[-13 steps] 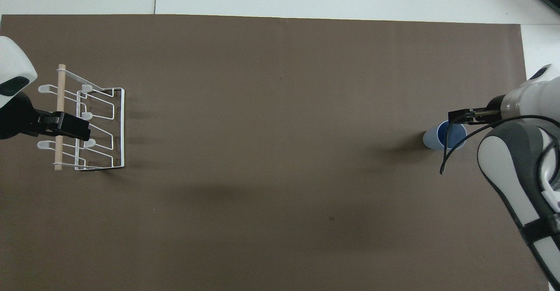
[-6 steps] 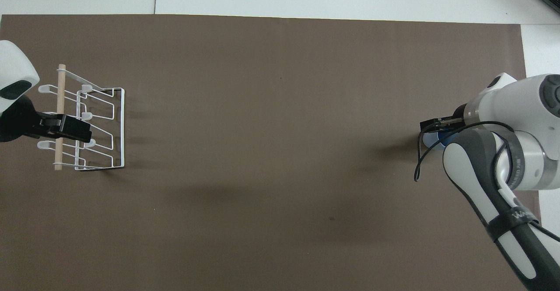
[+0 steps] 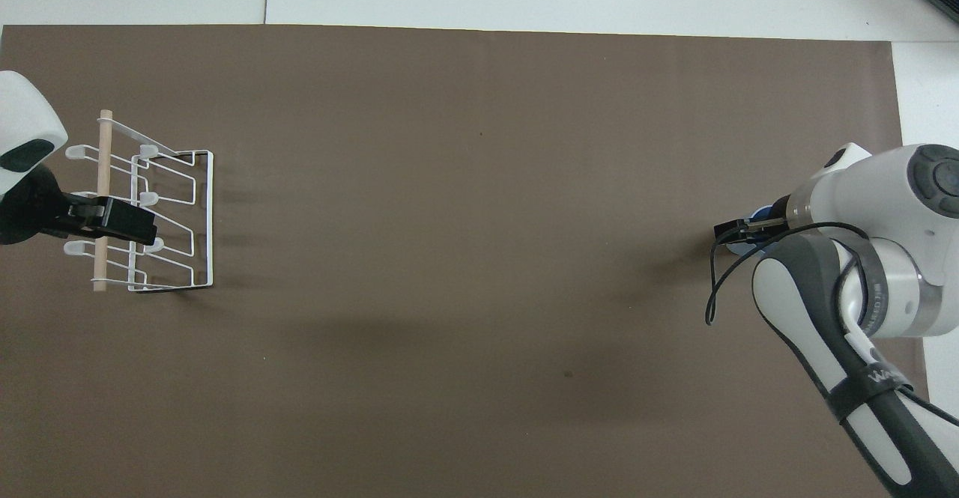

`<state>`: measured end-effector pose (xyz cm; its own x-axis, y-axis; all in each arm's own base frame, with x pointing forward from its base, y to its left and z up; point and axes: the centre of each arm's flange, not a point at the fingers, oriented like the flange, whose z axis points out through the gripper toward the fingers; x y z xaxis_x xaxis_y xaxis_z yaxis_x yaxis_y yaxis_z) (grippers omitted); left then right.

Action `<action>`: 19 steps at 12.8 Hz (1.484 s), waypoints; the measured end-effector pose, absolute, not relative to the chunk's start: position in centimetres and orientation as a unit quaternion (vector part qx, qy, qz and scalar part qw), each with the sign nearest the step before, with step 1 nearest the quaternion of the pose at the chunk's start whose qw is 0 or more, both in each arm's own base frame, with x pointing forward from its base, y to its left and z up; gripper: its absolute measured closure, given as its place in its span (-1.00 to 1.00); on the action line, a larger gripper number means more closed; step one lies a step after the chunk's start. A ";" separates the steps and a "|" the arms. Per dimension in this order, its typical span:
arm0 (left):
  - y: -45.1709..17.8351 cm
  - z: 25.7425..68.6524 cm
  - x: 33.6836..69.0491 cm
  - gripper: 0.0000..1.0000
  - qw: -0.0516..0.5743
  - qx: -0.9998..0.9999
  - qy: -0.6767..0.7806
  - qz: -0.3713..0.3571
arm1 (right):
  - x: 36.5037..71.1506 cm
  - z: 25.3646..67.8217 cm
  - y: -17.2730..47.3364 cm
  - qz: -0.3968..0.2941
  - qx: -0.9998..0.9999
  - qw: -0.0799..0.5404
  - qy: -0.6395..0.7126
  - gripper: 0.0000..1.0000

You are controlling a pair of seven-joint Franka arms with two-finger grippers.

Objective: Hang cup on cup holder
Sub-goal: 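Lower the right gripper onto the light blue cup and grasp its rim, then lift the blue cup with the right gripper while the left gripper rises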

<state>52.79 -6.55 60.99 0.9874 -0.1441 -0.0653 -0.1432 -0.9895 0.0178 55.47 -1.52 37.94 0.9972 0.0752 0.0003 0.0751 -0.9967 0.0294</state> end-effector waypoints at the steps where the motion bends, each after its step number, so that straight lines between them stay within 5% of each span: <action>1: -6.5 61.0 52.8 -1.00 0.006 0.997 -0.072 -0.033 | 55.3 37.7 -1.5 0.002 0.999 0.014 0.038 -1.00; 6: -6.5 61.1 52.7 -1.00 0.006 0.997 -0.072 -0.032 | 54.1 35.9 -1.5 0.004 0.999 0.014 0.038 -0.96; 7: -6.5 61.1 52.7 -1.00 0.006 0.997 -0.072 -0.032 | 54.0 35.8 -1.5 0.004 0.999 0.014 0.038 -0.86; 9: -6.5 61.1 52.6 -1.00 0.006 0.997 -0.072 -0.032 | 54.0 35.7 -1.5 0.004 0.999 0.013 0.038 -0.30; 11: -6.5 61.0 52.6 -1.00 0.006 0.997 -0.072 -0.033 | 54.0 35.8 -1.5 0.005 0.999 0.013 0.038 -0.16; 15: -6.5 60.9 52.6 -1.00 0.006 0.997 -0.072 -0.033 | 54.0 35.8 -1.6 0.006 0.999 0.014 0.038 0.79; 19: -6.5 60.8 52.6 -1.00 0.006 0.997 -0.072 -0.034 | 53.9 36.0 -1.6 0.008 0.999 0.013 0.037 0.89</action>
<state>52.60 -6.52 60.83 0.9874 -0.1435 -0.0674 -0.1427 -0.9896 0.0171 53.94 -1.64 35.98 0.9971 0.0740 0.0151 0.0736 -0.9969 0.0275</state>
